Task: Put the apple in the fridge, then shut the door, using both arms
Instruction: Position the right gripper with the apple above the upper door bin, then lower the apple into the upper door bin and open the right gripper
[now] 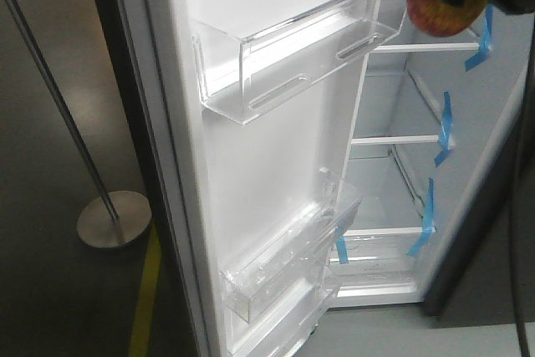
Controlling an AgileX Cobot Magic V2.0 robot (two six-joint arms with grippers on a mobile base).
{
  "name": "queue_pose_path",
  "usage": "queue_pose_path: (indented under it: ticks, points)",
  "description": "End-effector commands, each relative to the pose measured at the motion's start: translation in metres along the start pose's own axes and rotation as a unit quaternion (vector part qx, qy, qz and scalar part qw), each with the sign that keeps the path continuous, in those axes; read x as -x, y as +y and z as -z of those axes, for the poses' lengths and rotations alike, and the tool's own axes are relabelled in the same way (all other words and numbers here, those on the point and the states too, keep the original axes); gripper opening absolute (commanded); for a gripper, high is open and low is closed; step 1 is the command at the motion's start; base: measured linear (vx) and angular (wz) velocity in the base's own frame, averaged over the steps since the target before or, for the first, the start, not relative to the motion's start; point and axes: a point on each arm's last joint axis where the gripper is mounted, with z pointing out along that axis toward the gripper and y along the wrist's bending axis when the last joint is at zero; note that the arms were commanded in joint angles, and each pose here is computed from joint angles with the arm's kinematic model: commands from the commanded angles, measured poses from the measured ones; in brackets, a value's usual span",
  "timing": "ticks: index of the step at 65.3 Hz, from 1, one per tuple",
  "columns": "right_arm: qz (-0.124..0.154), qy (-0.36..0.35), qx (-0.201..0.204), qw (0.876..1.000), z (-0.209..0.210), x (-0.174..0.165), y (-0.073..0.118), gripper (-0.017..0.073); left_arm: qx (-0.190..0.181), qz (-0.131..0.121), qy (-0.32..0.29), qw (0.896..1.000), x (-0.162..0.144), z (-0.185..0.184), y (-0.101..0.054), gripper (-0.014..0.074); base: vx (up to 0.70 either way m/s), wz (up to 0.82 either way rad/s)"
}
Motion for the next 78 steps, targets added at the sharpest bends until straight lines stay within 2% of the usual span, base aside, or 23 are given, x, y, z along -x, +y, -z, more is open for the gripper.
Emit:
queue_pose_path:
  ticks: [1,7,15,23,34,43,49,59,73,78]
  points:
    - [0.022,-0.131,0.013,0.991,0.051,0.041,0.027,0.0175,-0.006,0.001,-0.034,0.999,0.002,0.000,-0.001,-0.0008,0.00,0.00]
    - [0.045,-0.175,0.040,0.983,0.065,0.058,0.039,0.0175,-0.006,0.001,-0.034,0.999,0.002,0.000,-0.001,-0.0008,0.00,0.00]
    - [0.045,-0.200,0.093,0.974,0.060,0.069,0.045,0.0175,-0.006,0.001,-0.034,0.999,0.002,0.000,-0.001,-0.0008,0.00,0.00]
    - [0.043,-0.196,0.160,0.967,0.035,0.070,0.043,0.0176,-0.006,0.001,-0.034,0.999,0.002,0.000,-0.001,-0.0008,0.00,0.00]
    - [0.032,-0.172,0.208,0.962,-0.005,0.062,0.030,0.0180,-0.006,0.001,-0.034,0.999,0.002,0.000,-0.001,-0.0008,0.00,0.00]
    - [0.029,-0.149,0.217,0.964,-0.026,0.054,0.021,0.0194,-0.006,0.001,-0.034,0.999,0.002,0.000,-0.001,-0.0008,0.00,0.00]
    - [0.042,-0.140,0.221,0.964,-0.034,0.049,0.018,0.0227,-0.006,0.001,-0.034,0.999,0.002,0.000,-0.001,-0.0008,0.00,0.00]
    - [0.047,-0.128,0.225,0.965,-0.040,0.045,0.016,0.0346,-0.006,0.001,-0.034,0.999,0.002,0.000,-0.001,-0.0008,0.00,0.00]
    - [0.052,-0.124,0.218,0.967,-0.042,0.044,0.015,0.0582,-0.006,0.001,-0.034,0.999,0.002,0.000,-0.001,-0.0008,0.00,0.00]
    - [0.052,-0.123,0.218,0.967,-0.042,0.044,0.015,0.0637,-0.006,0.002,-0.034,0.999,0.002,0.000,-0.001,-0.0008,0.00,0.00]
